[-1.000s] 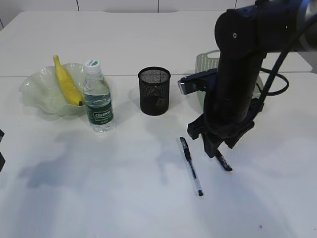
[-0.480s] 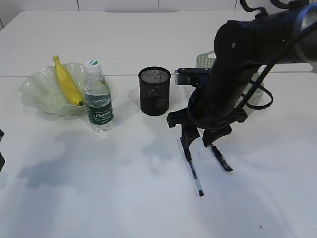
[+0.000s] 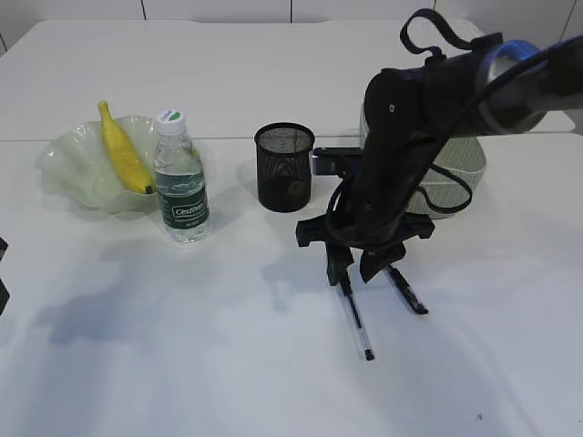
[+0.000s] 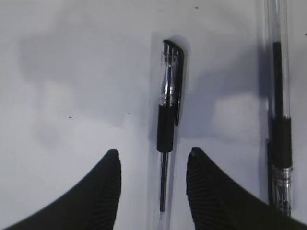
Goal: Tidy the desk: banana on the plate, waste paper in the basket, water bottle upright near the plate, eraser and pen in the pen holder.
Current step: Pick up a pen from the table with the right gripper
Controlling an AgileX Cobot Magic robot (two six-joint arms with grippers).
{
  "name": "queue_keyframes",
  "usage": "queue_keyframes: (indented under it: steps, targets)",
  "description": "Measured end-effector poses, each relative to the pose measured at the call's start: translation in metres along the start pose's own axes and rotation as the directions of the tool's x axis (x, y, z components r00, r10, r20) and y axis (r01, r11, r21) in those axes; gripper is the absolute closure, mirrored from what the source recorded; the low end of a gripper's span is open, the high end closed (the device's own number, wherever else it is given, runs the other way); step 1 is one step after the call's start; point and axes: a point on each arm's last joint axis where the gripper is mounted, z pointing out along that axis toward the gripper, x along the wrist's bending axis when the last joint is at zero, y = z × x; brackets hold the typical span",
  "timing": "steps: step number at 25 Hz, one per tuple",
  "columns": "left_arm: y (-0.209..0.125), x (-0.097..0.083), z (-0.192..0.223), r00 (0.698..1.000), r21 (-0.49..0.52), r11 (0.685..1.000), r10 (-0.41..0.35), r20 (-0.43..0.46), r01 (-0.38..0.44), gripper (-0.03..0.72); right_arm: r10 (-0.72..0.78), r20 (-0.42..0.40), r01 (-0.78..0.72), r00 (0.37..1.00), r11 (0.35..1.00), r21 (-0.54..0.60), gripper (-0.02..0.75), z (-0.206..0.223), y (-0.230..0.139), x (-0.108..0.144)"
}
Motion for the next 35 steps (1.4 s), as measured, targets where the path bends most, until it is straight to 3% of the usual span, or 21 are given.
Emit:
queue_keyframes:
  steps: [35]
  targets:
    - [0.004, 0.000, 0.000, 1.000, -0.042, 0.999, 0.000, 0.001, 0.000, 0.298, 0.028, 0.028, -0.028, 0.999, 0.999, 0.023, 0.408, 0.032, 0.004, -0.004]
